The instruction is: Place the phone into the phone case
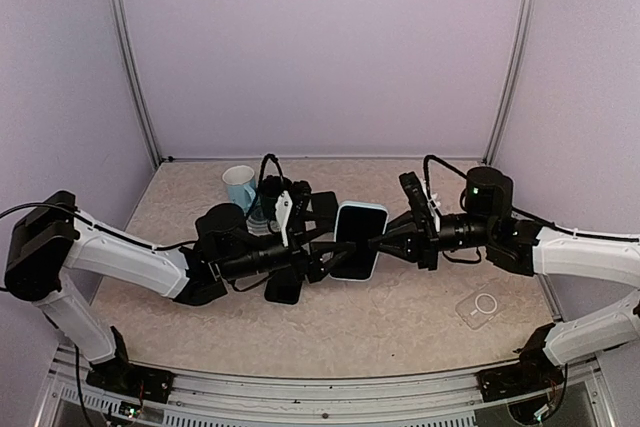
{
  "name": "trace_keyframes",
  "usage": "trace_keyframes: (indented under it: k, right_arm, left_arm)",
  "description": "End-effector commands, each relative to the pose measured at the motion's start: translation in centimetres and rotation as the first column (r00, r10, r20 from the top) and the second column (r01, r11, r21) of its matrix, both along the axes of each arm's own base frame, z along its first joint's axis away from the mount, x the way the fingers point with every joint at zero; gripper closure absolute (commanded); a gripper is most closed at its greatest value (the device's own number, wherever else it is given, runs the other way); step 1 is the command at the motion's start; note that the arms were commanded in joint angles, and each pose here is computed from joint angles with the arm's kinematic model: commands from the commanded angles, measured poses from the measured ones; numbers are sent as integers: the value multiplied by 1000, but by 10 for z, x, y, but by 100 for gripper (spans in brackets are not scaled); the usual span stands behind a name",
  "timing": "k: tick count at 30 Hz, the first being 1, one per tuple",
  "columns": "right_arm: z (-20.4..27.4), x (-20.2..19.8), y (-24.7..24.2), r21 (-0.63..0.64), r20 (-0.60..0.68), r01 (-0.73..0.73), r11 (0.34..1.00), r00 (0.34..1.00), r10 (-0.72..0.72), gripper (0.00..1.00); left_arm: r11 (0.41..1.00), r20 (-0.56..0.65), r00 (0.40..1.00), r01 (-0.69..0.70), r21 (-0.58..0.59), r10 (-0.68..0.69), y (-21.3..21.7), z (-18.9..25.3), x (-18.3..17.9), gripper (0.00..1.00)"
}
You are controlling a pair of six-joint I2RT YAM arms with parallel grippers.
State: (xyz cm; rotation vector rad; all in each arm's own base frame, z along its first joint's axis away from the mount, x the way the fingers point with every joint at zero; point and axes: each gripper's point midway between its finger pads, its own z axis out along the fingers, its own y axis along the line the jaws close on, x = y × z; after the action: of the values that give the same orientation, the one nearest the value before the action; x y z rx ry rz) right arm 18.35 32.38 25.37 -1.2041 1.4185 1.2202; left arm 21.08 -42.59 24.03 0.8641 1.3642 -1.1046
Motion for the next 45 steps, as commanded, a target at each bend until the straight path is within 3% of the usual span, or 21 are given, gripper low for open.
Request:
trace_keyframes:
  k: [1,6,8,17,24,29,35,37,39,42,45]
  right_arm:
    - [-10,41,-1,-89,-180,165,982,967,-179,100]
    - [-46,78,14,-268,-449,243,932,825,-344,100]
    - [-58,81,21,-275,-536,236,932,768,-352,100]
    - [-131,79,60,-334,-745,107,936,578,-332,100]
    - [-179,87,59,-458,-748,87,885,500,-436,100]
    - [-210,92,39,-535,-732,109,838,436,-524,80]
    - [-198,110,10,-669,-564,211,713,480,-671,66]
    - [-181,122,-1,-712,-464,273,647,509,-725,63]
    - [-166,130,-25,-764,-349,341,548,496,-795,61]
    - [-154,135,-81,-817,-197,440,371,392,-899,56]
    - [-148,134,-147,-820,-116,531,213,210,-971,54]
  left_arm:
    - [870,0,887,-453,195,462,59,-28,65,22]
    - [708,-30,734,-642,294,679,117,-43,79,21]
    - [669,-38,695,-674,314,718,133,-46,78,21]
    - [674,-87,681,-685,277,727,161,-36,64,21]
    - [690,-99,697,-661,295,710,165,-38,57,20]
    - [680,-97,689,-666,307,718,169,-40,58,20]
    - [670,-85,682,-676,306,726,172,-39,62,20]
    - [668,-80,681,-677,310,728,172,-39,64,20]
    - [666,-77,681,-677,313,729,172,-38,65,19]
    - [668,-74,684,-674,316,726,171,-39,66,19]
    - [672,-74,688,-671,314,722,171,-39,65,19]
